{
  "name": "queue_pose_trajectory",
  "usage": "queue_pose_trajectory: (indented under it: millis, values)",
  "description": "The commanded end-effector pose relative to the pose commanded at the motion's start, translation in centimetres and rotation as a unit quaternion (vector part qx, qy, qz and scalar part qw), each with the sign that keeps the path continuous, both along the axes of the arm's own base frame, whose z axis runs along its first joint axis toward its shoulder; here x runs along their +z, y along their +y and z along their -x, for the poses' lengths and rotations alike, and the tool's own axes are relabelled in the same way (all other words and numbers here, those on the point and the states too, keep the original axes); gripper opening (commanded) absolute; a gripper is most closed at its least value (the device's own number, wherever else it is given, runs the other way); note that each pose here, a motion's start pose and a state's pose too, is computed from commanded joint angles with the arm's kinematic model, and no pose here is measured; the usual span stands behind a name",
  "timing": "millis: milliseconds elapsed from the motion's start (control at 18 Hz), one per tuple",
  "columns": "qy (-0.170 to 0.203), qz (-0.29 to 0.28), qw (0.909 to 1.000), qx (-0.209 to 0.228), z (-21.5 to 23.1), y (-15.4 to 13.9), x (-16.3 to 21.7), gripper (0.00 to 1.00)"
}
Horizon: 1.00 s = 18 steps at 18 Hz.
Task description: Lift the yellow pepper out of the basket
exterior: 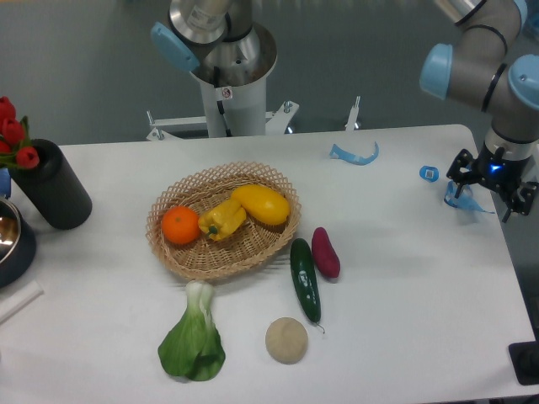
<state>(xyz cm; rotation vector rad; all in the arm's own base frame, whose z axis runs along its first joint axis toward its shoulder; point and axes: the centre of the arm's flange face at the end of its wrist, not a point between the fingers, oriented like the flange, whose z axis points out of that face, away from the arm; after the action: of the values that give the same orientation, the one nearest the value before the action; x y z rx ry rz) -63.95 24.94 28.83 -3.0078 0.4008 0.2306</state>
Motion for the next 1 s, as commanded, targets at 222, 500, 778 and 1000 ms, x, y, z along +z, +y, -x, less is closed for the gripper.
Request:
queue_pose_trajectory:
  millis: [222,500,778,1000]
  values:
    - [0.002,0.000,1.0000,-0.001,-0.1,0.0,0.2,1.00]
    - [0.004,0.000,0.9999,-0.011,-2.0,1.6,1.5,1.00]
    - [-0.013,0.009,0.9994,-0.032,-9.0,3.2,1.5,1.00]
    - [-0.020,0.003,0.9989,-0.041,-11.3,4.2,1.4,1.00]
